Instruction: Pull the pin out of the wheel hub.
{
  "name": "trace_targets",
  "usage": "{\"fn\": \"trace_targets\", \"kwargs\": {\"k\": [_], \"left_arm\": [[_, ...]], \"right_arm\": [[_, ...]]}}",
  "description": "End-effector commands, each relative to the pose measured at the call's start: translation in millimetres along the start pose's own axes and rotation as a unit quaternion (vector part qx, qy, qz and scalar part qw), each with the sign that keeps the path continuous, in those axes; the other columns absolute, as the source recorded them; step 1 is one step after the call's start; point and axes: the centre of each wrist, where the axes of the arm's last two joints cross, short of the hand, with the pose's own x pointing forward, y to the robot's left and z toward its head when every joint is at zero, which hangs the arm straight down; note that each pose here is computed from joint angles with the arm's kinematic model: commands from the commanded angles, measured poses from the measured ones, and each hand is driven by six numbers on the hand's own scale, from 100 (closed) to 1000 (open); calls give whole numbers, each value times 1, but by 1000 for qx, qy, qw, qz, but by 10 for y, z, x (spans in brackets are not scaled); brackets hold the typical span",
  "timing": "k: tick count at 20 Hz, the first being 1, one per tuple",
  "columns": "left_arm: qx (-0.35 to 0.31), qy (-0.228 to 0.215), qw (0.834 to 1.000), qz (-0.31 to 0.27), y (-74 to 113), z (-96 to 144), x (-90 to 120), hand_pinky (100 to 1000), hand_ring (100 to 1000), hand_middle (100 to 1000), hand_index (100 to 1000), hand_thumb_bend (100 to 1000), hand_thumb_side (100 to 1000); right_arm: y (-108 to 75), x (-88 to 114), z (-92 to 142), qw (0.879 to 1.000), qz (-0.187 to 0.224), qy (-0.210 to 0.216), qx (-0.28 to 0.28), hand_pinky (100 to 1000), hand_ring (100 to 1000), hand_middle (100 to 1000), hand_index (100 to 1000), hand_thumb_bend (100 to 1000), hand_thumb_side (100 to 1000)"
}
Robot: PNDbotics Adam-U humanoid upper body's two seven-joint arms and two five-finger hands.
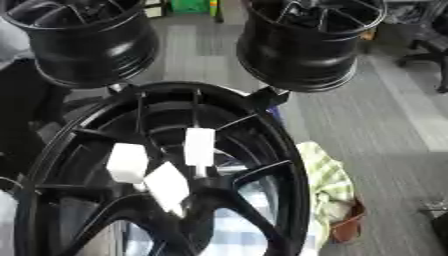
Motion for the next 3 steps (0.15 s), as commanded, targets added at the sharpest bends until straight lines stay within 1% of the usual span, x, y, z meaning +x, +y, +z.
{"fn": "trace_targets", "kwargs": {"k": [1,2,3], "left_arm": [[-5,-21,1000,-11,54,-70,76,761,850,720,871,308,752],[-5,-22,1000,-11,54,-72,77,761,850,720,871,309,751],[-5,-23,1000,-11,55,-73,77,761,850,720,871,309,751]], "right_arm": [[-405,189,136,997,-17,-70,-32,851,834,812,857,167,499],[-429,230,198,995,-26,-89,-29,854,835,812,856,100,537],[-449,273,268,993,-37,-108,-27,855,835,810,855,100,550]]}}
